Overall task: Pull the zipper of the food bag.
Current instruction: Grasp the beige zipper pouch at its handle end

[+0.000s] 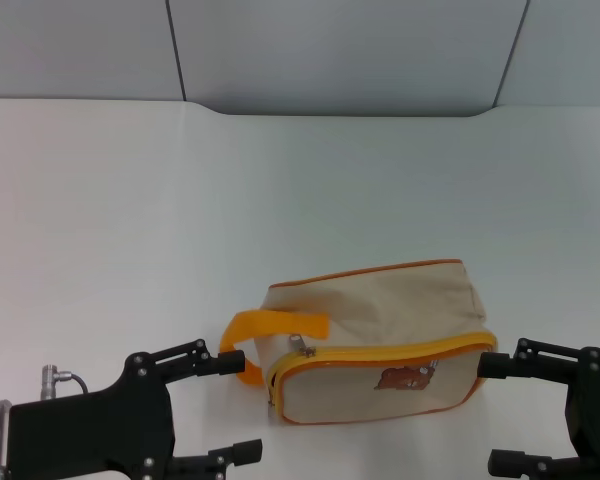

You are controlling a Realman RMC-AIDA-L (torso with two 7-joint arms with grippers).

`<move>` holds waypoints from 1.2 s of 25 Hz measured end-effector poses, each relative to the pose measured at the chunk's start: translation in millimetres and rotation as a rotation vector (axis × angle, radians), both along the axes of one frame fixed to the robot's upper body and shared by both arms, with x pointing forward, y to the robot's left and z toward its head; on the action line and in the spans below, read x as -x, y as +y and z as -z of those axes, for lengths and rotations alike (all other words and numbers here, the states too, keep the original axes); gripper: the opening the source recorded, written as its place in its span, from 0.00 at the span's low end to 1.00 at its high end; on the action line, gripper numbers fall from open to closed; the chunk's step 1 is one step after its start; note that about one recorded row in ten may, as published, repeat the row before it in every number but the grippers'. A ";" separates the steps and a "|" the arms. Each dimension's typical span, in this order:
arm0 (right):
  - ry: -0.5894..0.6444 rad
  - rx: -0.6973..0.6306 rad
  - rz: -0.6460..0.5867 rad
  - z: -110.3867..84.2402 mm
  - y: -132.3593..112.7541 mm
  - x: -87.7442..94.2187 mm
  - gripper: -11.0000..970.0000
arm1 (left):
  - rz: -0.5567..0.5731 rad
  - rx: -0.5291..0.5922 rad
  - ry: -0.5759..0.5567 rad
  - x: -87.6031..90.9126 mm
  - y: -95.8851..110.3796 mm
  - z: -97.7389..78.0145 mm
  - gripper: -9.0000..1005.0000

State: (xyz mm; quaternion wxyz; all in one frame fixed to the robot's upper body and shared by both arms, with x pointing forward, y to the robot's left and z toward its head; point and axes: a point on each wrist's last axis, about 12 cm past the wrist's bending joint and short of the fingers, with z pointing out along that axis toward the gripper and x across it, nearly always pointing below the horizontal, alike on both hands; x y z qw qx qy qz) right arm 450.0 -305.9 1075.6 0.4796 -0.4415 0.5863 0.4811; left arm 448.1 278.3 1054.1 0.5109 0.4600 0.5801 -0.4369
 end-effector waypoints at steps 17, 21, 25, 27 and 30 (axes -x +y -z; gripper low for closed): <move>-0.007 0.004 0.009 1.4 6.7 -4.9 0.87 | -0.194 -0.012 -0.100 23.0 -16.9 43.4 0.79; -0.008 0.003 0.008 1.2 7.2 -5.3 0.87 | -0.284 -0.005 -0.142 32.4 -27.9 54.8 0.79; -0.009 0.002 0.007 1.4 9.6 -7.5 0.87 | -0.390 -0.028 -0.160 38.5 -45.1 65.6 0.79; -0.009 0.004 0.010 1.7 10.0 -8.0 0.87 | -0.415 -0.037 -0.172 38.5 -48.9 66.9 0.79; -0.008 0.007 0.015 2.7 10.9 -8.7 0.87 | -0.467 -0.056 -0.197 40.0 -59.7 69.1 0.79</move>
